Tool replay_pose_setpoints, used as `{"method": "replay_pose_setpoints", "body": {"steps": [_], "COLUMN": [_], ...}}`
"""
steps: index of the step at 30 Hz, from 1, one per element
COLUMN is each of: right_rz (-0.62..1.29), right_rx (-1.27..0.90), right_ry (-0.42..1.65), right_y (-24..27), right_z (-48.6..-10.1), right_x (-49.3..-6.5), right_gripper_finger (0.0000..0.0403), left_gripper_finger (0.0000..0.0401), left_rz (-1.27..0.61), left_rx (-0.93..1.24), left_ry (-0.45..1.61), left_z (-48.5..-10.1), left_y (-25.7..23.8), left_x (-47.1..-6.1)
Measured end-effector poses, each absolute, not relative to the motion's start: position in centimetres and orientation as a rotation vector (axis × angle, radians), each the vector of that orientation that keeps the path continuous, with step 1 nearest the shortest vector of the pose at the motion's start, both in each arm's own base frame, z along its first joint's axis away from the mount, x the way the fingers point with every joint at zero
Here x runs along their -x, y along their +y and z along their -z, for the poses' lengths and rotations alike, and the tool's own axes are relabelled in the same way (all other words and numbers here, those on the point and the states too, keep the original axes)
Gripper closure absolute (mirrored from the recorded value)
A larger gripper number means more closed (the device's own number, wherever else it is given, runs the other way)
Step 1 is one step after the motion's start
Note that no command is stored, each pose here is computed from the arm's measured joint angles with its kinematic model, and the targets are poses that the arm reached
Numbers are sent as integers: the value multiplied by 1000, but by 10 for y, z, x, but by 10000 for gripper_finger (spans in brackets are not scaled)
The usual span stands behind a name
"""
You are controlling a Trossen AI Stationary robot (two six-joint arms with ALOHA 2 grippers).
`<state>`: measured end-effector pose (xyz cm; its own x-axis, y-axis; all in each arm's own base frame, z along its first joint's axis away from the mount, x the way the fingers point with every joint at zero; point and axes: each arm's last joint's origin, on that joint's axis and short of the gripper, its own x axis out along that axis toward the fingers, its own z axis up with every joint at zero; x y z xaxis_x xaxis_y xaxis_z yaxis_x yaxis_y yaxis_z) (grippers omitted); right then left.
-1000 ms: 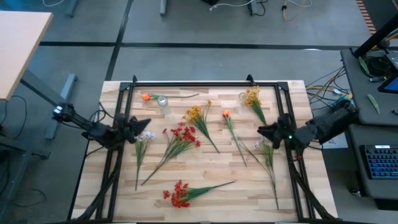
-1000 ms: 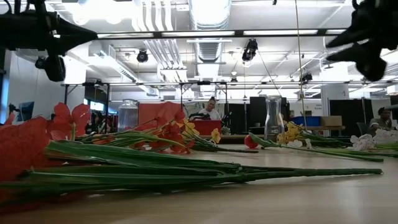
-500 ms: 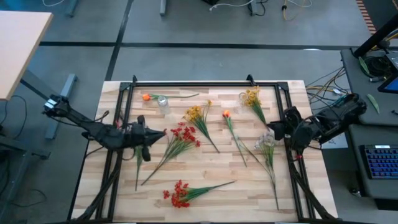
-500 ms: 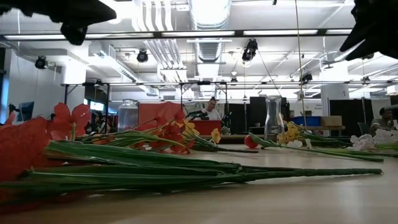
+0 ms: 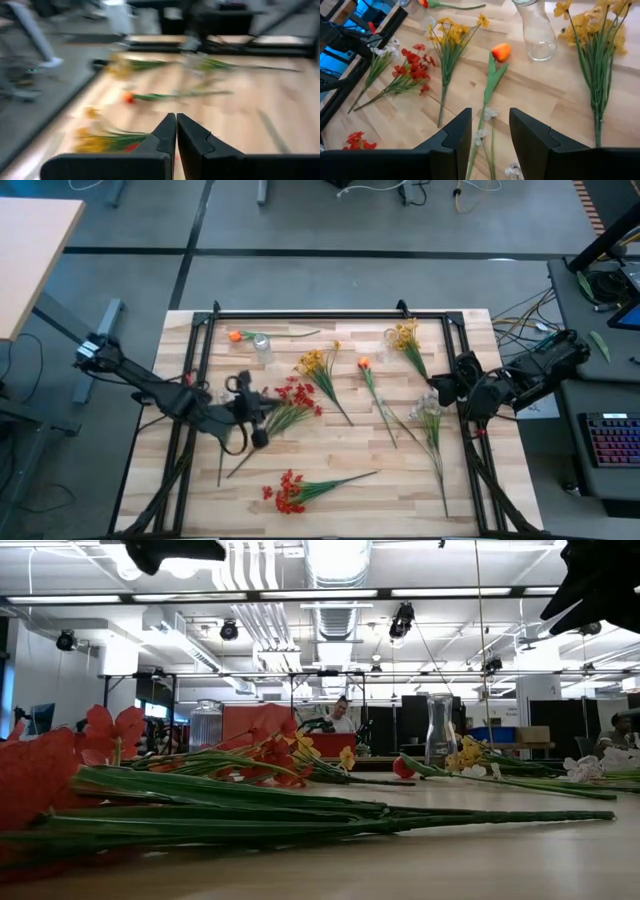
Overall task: Sort flowers into vase by color
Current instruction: Put the right white flowers into the left transparent flower vase
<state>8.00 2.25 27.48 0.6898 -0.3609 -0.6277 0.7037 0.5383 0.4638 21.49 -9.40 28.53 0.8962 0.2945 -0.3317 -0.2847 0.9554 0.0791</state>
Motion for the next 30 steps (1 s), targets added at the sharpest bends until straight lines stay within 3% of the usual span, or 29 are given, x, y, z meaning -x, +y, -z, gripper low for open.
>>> {"method": "replay_pose_setpoints", "body": {"steps": [3, 5, 9, 30], "right_rz": [659, 659, 652, 652], "right_rx": [-777, -777, -756, -762], "right_ry": [507, 508, 515, 500], "right_y": [23, 23, 23, 23], "right_z": [-275, -275, -275, -275], "right_x": [-80, -80, -80, -81], "right_gripper_finger": [280, 280, 280, 280], "left_gripper_finger": [401, 401, 401, 401], "left_rz": [-161, 29, 256, 26], "left_rx": [11, 21, 40, 86], "left_ry": [383, 414, 353, 382], "left_z": [-289, -291, -292, -277], "left_y": [-104, -113, -126, -125], "left_x": [-227, -233, -244, -255]}}
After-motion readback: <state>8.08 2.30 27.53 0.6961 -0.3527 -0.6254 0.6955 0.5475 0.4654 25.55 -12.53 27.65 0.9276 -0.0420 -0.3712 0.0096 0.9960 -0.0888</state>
